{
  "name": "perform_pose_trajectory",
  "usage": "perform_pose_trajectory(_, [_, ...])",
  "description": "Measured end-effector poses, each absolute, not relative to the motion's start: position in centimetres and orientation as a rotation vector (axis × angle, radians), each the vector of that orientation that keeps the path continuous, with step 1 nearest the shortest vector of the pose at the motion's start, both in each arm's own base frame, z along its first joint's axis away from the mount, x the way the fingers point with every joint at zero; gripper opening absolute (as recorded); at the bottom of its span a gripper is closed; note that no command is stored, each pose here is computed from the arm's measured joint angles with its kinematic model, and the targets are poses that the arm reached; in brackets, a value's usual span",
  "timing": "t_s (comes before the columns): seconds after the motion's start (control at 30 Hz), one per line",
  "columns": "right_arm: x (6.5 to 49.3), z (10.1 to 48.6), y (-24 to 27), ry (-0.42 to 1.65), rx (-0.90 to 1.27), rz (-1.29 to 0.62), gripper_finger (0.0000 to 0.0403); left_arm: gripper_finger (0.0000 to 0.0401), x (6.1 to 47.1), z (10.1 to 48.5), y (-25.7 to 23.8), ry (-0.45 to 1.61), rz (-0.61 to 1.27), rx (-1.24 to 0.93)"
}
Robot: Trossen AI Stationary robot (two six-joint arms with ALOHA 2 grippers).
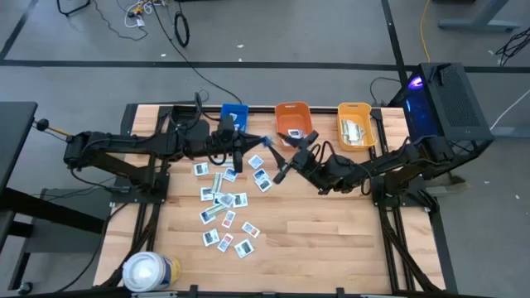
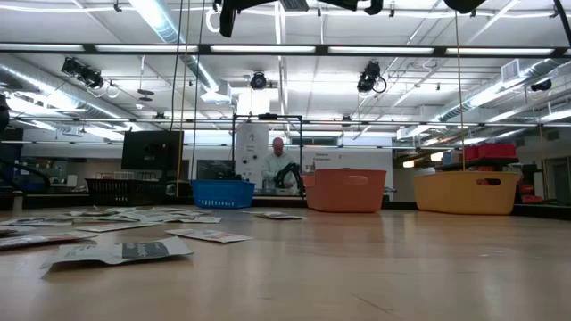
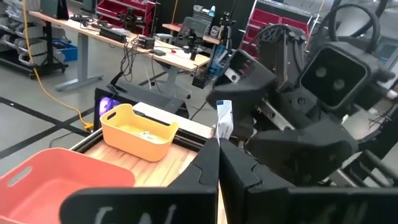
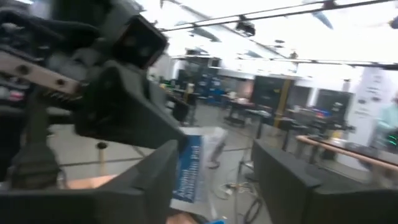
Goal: Pick & Place First Aid Supplies
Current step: Put the alcohol pad into the black bin
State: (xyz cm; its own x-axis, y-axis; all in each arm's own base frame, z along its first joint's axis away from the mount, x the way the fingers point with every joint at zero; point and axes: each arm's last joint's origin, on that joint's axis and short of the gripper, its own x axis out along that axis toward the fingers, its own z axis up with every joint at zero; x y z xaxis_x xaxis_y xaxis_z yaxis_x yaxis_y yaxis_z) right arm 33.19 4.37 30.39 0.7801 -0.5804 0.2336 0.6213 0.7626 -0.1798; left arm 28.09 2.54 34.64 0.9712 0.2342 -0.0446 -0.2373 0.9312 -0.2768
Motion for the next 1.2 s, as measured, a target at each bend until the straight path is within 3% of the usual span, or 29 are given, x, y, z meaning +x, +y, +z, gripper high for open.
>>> perform_pose_trajectory(0.17, [32.7,30.8,4.0,-0.144,-0.245,-0.782,0.0281,0.0001,28.0,34.6,3.1,0.009,0.262,-0.274])
perform_pose_trajectory(0.3, [32.4,30.8,4.0,-0.117,-0.213,-0.853,0.0311,0.0001,27.4,34.9,4.0,0.014,0.300,-0.272])
perform_pose_trajectory(0.67, [32.5,29.8,4.4,-0.050,-0.157,-0.870,0.0322,0.0001,22.2,35.5,7.0,0.156,0.550,-0.233])
perform_pose_trajectory(0.83, [33.1,28.3,4.0,-0.009,-0.038,-0.732,0.0323,0.0000,20.1,35.1,8.6,0.249,0.659,-0.238])
perform_pose_trajectory(1.0, [33.6,26.1,3.2,0.142,0.170,-0.462,0.0320,0.0000,19.0,34.4,9.9,0.344,0.712,-0.225])
perform_pose_trajectory(1.2, [33.1,23.7,2.7,0.406,0.274,-0.304,0.0283,0.0000,18.0,33.9,11.4,0.401,0.780,-0.234])
